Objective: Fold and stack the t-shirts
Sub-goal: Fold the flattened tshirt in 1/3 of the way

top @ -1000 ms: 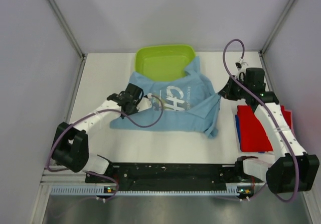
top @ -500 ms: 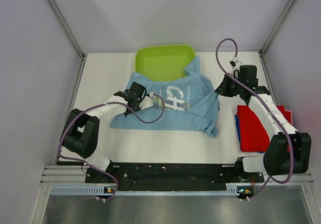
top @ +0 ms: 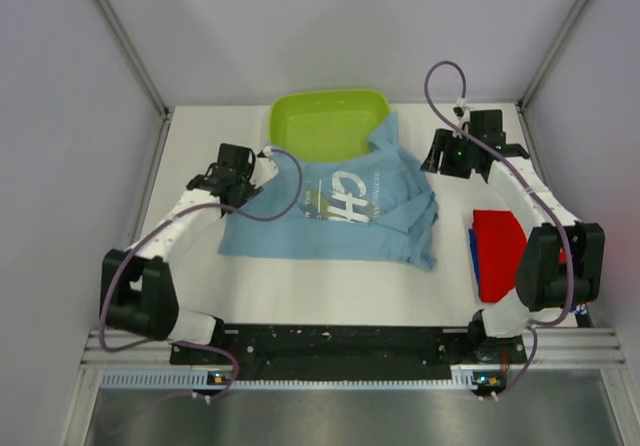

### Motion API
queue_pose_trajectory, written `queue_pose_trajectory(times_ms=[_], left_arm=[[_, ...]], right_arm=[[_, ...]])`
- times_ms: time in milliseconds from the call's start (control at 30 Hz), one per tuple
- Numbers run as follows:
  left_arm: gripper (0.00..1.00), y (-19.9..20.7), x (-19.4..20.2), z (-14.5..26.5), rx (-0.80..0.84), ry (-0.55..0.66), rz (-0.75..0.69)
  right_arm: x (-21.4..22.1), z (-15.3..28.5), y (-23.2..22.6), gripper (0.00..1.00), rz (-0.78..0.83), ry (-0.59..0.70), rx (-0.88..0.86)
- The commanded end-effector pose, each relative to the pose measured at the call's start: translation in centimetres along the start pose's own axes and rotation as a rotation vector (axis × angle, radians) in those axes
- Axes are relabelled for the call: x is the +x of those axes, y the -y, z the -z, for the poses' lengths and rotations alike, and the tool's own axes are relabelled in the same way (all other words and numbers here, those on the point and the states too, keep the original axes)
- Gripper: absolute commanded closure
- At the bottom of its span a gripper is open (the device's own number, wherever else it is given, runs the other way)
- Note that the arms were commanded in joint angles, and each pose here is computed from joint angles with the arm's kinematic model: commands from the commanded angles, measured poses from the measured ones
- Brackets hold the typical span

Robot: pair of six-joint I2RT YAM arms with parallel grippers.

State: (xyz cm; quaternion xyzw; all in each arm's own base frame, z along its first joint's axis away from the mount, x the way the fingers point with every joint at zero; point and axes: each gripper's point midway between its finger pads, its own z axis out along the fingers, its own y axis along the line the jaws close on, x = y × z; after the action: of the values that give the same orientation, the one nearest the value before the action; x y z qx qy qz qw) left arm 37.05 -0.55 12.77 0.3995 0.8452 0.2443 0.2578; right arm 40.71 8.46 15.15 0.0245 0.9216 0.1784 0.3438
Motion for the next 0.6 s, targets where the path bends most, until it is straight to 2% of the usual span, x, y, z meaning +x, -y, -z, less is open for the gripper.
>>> queue_pose_trajectory(times_ms=[0,100,267,433,567], left_arm=[[0.42,4.0,0.2,4.2,0.170,0.206,-0.135],[0.42,6.9,2.5,3.7,0.226,0.200,-0.229],[0.42,9.2,5.2,0.9,0.234,0.121,-0.318],[0.42,10.2,5.7,-0.9,0.209,0.123,-0.339],[0.46,11.3,6.3,-1.9,0.235,0.098,-0.323]], right_arm=[[1.9,5.3,-1.7,0.41,-0.043,0.037,-0.028],[7.2,6.1,-2.0,0.41,-0.079,-0.045,-0.043],[13.7,8.0,-2.8,0.47,-0.152,-0.076,-0.049],[18.1,8.4,-2.4,0.50,-0.261,-0.094,-0.041],[19.7,8.1,-1.7,0.48,-0.330,-0.101,-0.019]])
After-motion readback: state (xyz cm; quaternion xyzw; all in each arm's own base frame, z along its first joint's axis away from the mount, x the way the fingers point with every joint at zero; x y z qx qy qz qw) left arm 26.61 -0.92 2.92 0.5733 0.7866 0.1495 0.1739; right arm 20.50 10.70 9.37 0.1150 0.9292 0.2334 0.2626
